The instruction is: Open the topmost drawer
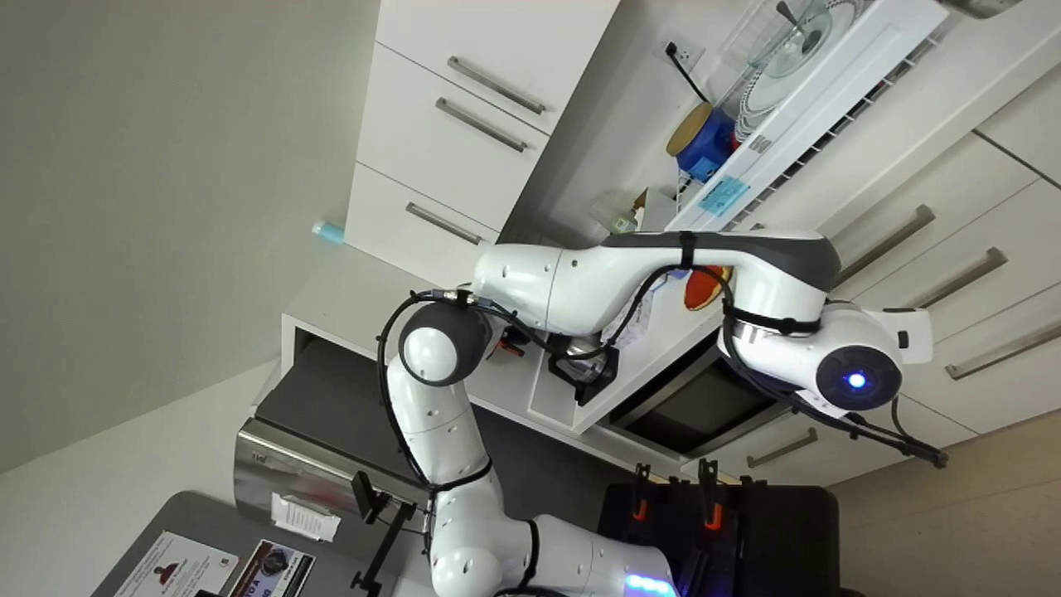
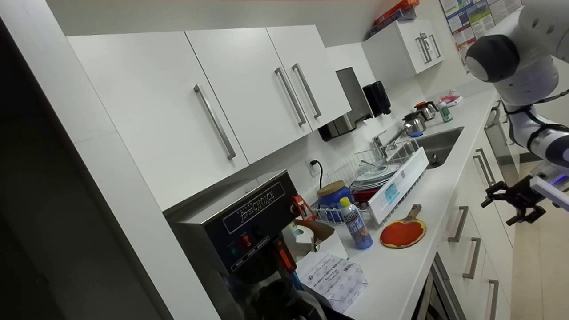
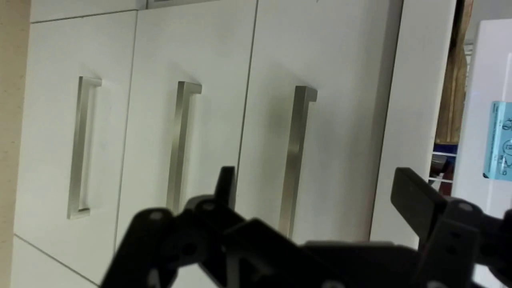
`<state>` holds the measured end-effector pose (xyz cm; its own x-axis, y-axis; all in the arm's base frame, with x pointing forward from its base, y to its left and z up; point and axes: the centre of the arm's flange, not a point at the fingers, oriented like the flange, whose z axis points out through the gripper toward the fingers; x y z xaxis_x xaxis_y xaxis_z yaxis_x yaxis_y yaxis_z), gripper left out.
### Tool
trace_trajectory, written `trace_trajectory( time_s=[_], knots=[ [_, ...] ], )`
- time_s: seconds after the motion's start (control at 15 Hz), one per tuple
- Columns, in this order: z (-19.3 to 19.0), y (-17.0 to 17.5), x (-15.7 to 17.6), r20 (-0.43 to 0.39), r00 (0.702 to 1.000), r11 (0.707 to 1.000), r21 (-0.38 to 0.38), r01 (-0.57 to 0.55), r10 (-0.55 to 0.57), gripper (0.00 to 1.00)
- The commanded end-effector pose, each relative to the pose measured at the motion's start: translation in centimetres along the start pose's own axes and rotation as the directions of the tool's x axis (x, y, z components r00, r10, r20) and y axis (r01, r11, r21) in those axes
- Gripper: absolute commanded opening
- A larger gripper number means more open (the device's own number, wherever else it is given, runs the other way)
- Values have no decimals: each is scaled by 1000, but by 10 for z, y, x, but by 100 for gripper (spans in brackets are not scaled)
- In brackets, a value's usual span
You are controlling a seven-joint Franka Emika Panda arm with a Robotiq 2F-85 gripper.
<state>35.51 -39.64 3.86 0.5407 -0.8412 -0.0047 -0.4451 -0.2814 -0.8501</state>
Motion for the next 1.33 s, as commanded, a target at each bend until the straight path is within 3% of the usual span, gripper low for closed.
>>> trace_trajectory(
  time_s=[0.0, 0.27, 0.6, 0.87, 1.27],
  knots=[
    [1, 7, -1, -1, 1000, 1000, 28, -6, 6, 100],
    [3, 16, -3, 4, 1000, 1000, 27, -16, 15, 100],
    [24, 21, 7, -72, 996, 996, 77, 49, -43, 100],
    [46, 38, 9, -83, 997, 986, 170, 4, 10, 100],
    [66, 50, 19, -153, 985, 942, 333, -29, 84, 100]
  ],
)
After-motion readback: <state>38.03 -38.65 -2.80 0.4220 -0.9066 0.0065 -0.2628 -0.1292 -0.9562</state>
